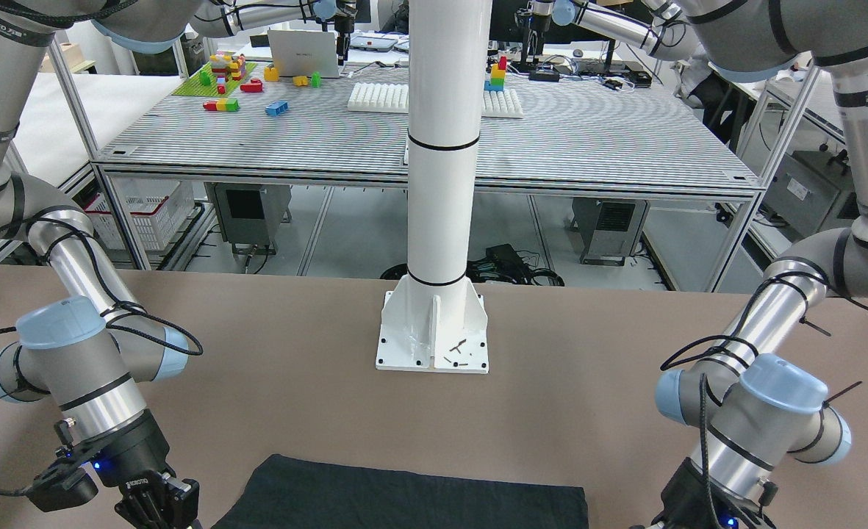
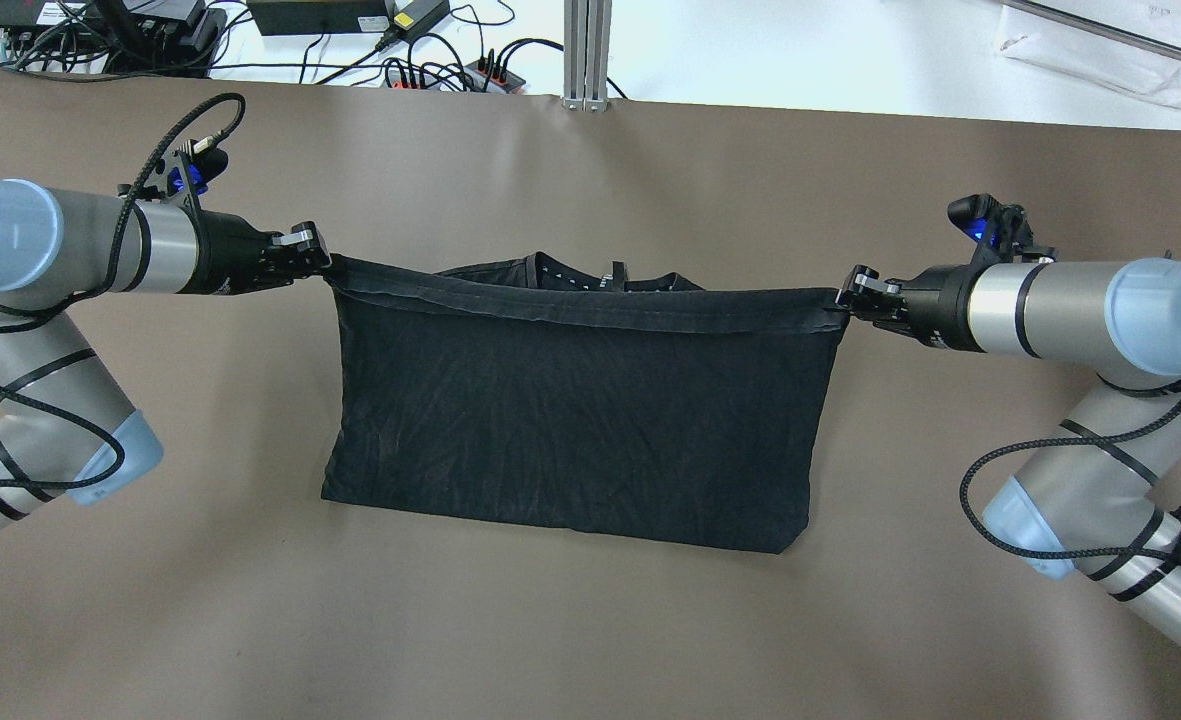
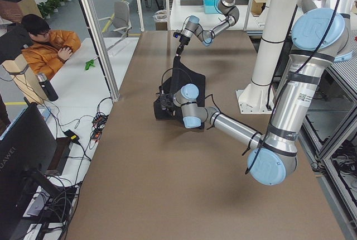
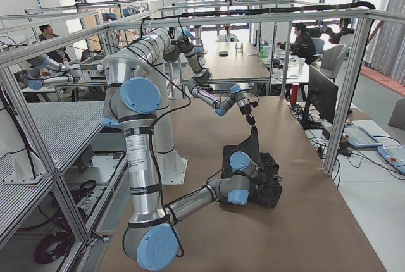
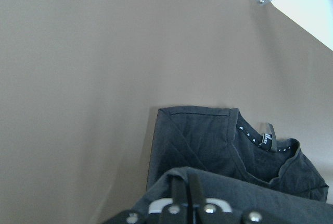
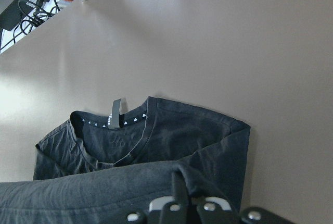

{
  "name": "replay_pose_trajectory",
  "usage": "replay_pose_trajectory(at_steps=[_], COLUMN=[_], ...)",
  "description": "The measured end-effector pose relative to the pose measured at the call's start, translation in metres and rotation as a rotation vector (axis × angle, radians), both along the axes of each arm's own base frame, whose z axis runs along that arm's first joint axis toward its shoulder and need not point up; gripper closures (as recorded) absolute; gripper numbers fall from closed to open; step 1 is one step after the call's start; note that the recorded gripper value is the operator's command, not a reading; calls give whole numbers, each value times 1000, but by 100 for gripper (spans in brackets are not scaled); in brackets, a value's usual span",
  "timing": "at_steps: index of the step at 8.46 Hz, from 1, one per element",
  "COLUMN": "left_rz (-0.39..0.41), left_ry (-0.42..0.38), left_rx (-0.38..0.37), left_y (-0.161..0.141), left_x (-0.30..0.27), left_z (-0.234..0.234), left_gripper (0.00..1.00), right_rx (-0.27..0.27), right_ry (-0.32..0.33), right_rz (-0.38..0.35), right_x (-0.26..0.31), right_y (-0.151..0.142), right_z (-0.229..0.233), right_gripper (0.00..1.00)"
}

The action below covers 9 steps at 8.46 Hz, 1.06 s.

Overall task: Fold clothes
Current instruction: 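Lower the folded hem onto the shirt and open both grippers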

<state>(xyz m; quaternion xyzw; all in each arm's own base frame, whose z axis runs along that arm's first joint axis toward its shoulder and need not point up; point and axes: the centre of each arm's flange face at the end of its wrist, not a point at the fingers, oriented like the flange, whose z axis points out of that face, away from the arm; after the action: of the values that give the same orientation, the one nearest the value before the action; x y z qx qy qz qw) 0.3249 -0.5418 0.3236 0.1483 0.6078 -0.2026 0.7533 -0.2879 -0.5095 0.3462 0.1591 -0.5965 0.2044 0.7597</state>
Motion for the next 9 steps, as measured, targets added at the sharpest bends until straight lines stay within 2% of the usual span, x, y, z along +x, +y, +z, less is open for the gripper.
replay_pose_trajectory(at_steps=[3,5,6,7,8,9], left_rz=[-7,-8,-6,-6,-6,-8], left_ry=[-14,2,18,33,46,51], left_rx=[-12,-10,-6,-3,0,1], left_y=[-10,-12,-12,-10,-8,-6], left_x=[6,8,8,7,6,5], left_z=[8,-3,-13,-22,-28,-29], left_gripper=[100,100,95,34,6,6], right_rx=[-12,-14,-10,-4,-1,1], right_ry=[11,1,-9,-17,-22,-22], right_rz=[22,27,26,23,20,19], right_x=[6,6,5,2,1,0], right_y=[-9,-12,-13,-14,-14,-15], right_z=[7,1,-6,-13,-17,-18], right_gripper=[100,99,69,7,6,6])
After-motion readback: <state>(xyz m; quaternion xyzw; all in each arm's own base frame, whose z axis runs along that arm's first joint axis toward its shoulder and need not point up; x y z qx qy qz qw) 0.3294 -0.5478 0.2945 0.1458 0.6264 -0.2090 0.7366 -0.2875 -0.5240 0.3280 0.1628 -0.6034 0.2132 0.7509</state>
